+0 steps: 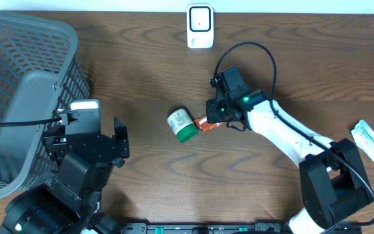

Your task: Scan the item barcode

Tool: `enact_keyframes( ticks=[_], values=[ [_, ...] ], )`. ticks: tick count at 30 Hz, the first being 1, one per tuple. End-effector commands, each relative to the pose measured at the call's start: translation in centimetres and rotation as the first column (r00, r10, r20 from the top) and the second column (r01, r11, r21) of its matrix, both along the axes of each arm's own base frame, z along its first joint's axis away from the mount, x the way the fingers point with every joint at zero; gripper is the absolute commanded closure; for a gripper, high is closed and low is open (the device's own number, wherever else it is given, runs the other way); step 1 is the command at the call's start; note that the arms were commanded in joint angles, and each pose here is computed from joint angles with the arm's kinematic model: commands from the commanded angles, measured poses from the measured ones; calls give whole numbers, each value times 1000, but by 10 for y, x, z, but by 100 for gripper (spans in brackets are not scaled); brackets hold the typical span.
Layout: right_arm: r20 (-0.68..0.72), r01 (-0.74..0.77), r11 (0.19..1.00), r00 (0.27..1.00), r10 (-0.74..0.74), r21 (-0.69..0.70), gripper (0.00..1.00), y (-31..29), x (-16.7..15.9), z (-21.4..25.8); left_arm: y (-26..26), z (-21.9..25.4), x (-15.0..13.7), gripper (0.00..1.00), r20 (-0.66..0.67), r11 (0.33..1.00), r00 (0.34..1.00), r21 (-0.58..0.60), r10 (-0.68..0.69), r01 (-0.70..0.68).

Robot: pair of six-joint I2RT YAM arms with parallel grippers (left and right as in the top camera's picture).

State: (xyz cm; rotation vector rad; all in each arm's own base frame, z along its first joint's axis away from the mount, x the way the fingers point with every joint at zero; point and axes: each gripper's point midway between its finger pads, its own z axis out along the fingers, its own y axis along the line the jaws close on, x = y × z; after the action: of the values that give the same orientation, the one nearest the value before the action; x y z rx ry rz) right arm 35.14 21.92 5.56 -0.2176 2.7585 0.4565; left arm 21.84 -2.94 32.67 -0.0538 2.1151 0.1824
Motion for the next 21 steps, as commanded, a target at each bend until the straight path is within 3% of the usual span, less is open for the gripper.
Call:
enact_keyframes(
  ticks=[1,11,17,21],
  values=[
    [-20,-8,1000,1000,8,3,99,4,-1,-6,3,3,-1,2,12,1000,1000,-2,15,-15],
    [-79,-87,996,993,85,-21,99,30,-21,-38,3,3,-1,2,12,1000,1000,-2,15,-15],
    [-60,-94,996,994,93,-10,99,35,-19,-34,3,3,-1,2,12,1000,1000,-2,15,-15],
    [-18,-69,998,997,69,13,99,30,-7,-5,3,3,-1,2,12,1000,1000,-2,14,-14]
  ],
)
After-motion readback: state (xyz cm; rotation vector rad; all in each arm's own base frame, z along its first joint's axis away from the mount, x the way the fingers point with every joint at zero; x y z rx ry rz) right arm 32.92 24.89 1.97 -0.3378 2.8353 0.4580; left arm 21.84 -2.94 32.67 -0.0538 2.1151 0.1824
